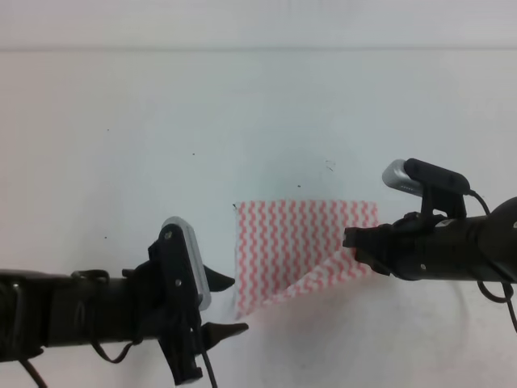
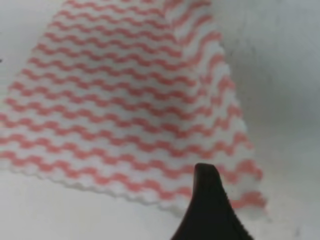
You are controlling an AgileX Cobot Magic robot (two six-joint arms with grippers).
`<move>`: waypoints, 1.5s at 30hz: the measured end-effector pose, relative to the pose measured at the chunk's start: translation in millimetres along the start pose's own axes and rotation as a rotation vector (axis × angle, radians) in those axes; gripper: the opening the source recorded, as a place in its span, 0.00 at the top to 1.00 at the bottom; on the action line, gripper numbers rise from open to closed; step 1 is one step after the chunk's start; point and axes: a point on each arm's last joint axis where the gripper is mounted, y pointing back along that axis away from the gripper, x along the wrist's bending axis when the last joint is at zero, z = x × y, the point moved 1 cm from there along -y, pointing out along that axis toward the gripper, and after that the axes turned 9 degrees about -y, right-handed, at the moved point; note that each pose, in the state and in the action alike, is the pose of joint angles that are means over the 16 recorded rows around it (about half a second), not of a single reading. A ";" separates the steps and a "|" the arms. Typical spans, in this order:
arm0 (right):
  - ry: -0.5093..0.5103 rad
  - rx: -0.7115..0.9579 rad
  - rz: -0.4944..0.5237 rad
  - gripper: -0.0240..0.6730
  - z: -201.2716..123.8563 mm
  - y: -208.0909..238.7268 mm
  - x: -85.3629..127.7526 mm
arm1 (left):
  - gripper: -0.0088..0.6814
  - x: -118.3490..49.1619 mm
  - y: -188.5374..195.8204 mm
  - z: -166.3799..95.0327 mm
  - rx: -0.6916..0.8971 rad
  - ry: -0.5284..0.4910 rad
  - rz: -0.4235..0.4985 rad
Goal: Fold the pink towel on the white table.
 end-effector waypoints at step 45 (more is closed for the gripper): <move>-0.006 0.009 0.002 0.99 -0.9 -0.3 0.1 | 0.36 16.4 -19.9 6.0 -0.045 0.031 -0.034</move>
